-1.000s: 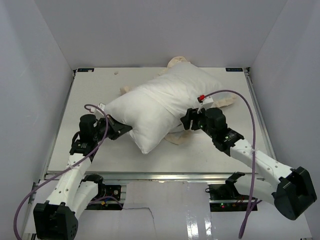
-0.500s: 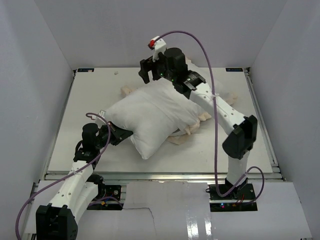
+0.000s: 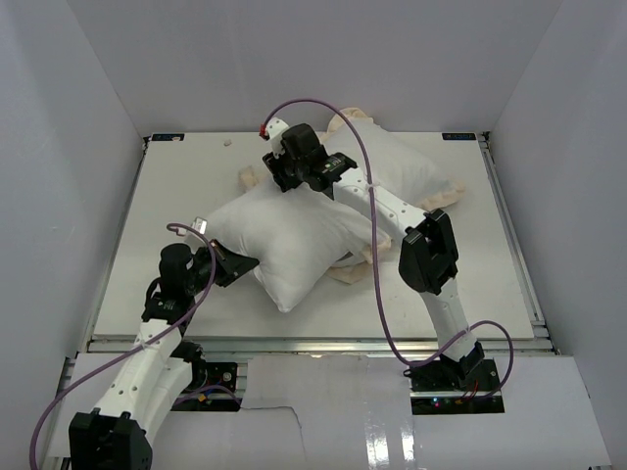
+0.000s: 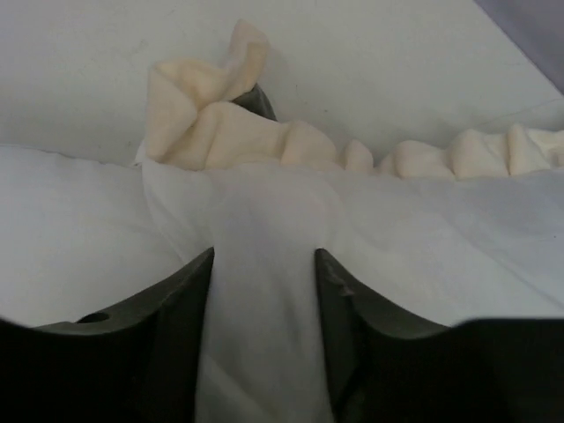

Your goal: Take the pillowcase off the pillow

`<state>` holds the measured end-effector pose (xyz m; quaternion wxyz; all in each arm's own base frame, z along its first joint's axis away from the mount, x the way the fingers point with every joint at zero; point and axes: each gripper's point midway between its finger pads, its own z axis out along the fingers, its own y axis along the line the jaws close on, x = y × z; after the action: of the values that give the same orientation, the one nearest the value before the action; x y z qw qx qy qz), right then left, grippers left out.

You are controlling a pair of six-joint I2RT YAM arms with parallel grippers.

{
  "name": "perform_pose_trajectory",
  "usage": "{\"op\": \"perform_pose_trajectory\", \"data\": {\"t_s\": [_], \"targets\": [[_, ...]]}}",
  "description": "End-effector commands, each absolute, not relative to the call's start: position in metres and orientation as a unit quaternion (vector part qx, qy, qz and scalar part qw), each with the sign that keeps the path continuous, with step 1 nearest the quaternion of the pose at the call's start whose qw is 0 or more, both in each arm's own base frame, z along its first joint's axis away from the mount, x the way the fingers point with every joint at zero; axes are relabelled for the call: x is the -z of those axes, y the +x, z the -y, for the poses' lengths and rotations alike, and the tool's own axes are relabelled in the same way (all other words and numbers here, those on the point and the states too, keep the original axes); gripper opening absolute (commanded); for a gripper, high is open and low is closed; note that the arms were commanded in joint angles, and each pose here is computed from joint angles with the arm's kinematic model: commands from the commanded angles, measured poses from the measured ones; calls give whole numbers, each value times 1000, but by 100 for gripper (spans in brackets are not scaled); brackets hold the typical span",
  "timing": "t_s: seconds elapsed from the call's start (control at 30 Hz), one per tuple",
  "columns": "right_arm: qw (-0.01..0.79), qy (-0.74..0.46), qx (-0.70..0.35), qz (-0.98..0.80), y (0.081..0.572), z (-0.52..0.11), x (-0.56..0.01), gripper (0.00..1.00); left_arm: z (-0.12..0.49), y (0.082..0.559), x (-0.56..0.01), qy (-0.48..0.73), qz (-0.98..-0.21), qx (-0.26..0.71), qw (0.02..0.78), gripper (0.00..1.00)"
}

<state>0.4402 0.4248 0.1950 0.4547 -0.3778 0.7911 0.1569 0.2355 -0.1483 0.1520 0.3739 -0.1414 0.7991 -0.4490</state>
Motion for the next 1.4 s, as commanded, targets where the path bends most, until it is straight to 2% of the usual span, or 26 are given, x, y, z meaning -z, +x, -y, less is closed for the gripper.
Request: {"op": "perform_pose_trajectory", "data": {"t_s": [0.0,0.07,0.1,0.13,0.43,0.7,0.9,0.93,0.97,1.03,1.07,1.13,1.17,1.23,1.27,1.3,1.37], "targets": [[467,-346,-103,-807,460,-397,-192,46,150,238,-195,-106,-776,460,418,0],[480,-310,-81,-817,476,-379,-194,35,149,235,-202,-104,-774,460,423,0],[492,-295,-77,-815,483,-373,-201,13,149,234,-211,-102,-769,460,431,0],[501,-271,-61,-820,496,-356,-204,8,148,231,-216,-100,-767,461,434,0],[543,-146,-14,-827,560,-252,-220,8,132,220,-277,-107,-746,434,494,0],[525,-59,-1,-849,587,-167,-200,8,98,221,-310,-146,-726,360,567,0],[504,-70,-44,-860,577,-168,-191,9,91,240,-300,-164,-734,336,567,0],[502,-77,-67,-859,572,-176,-197,15,94,247,-290,-166,-745,337,552,0],[509,-72,-88,-853,566,-181,-214,43,99,250,-286,-163,-749,346,542,0],[507,-87,-134,-847,554,-195,-234,63,101,259,-283,-165,-750,348,537,0],[523,-87,-147,-835,547,-197,-261,78,102,265,-278,-170,-757,346,528,0],[533,-97,-165,-824,530,-200,-295,95,103,271,-282,-170,-753,348,532,0],[539,-99,-168,-820,524,-199,-308,98,103,274,-281,-173,-754,349,529,0],[546,-93,-166,-816,511,-192,-321,98,104,276,-280,-175,-753,351,528,0],[567,-88,-173,-800,495,-188,-345,97,104,278,-279,-178,-752,353,527,0],[548,-90,-184,-811,485,-189,-323,97,107,278,-277,-176,-753,357,523,0],[570,-90,-199,-792,467,-187,-342,95,109,278,-267,-177,-757,362,514,0]]}}
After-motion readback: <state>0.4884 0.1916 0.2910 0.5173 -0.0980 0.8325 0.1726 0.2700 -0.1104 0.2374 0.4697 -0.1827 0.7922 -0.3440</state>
